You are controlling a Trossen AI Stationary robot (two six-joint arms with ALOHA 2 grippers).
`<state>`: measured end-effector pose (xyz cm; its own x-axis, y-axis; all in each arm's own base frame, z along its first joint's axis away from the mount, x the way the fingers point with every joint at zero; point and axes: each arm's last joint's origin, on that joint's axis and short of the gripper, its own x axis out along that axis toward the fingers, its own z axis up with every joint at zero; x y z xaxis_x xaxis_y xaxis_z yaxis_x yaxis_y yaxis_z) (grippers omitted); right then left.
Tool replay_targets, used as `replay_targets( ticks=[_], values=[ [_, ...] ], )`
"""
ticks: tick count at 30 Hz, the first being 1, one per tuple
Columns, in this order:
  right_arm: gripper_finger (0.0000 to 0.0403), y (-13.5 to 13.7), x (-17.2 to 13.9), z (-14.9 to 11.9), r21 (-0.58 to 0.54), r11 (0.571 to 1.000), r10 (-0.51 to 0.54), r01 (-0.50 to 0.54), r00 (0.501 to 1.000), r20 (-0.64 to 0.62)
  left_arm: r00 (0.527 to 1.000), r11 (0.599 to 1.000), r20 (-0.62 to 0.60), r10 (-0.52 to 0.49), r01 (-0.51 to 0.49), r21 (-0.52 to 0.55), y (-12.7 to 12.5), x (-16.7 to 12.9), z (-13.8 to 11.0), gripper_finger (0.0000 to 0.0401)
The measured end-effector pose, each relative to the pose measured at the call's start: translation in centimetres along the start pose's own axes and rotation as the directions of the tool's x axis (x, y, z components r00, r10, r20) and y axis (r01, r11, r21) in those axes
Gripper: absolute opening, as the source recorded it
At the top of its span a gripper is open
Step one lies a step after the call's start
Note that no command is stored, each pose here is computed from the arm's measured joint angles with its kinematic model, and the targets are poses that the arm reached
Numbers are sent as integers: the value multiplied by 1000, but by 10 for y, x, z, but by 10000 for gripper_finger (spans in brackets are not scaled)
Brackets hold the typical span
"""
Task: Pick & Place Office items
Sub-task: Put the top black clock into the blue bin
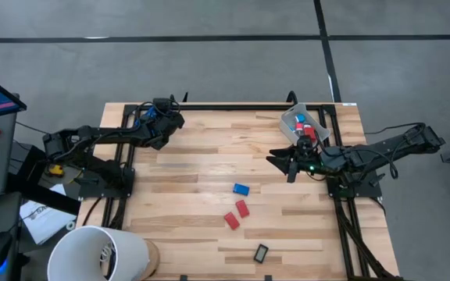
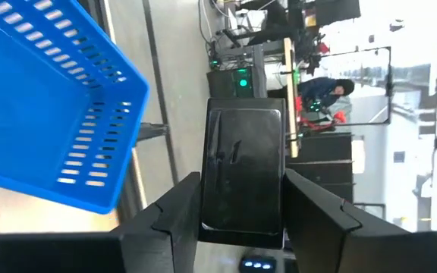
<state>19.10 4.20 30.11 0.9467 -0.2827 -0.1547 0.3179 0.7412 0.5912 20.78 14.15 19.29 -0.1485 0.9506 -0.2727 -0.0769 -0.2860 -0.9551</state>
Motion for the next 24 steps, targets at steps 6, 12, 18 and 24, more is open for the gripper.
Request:
replay_targets(
  ticks=[6, 12, 18, 24],
  values=[
    [205, 0, 0, 0, 12, 1000, 4, -4, 1000, 4, 1000, 1000, 18, -8, 8, -21, -2, 3, 1, 152],
    [205, 1, 0, 1, 14, 1000, 7, -7, 1000, 7, 1000, 999, 22, -14, 15, -37, -2, 3, 1, 152],
    [205, 1, 0, 1, 14, 1000, 6, -6, 1000, 7, 998, 999, 49, -33, 35, -32, -4, 3, 2, 163],
    [205, 1, 0, 1, 15, 1000, 6, -7, 1000, 7, 997, 999, 56, -45, 46, -24, -4, 1, 1, 174]
  ],
)
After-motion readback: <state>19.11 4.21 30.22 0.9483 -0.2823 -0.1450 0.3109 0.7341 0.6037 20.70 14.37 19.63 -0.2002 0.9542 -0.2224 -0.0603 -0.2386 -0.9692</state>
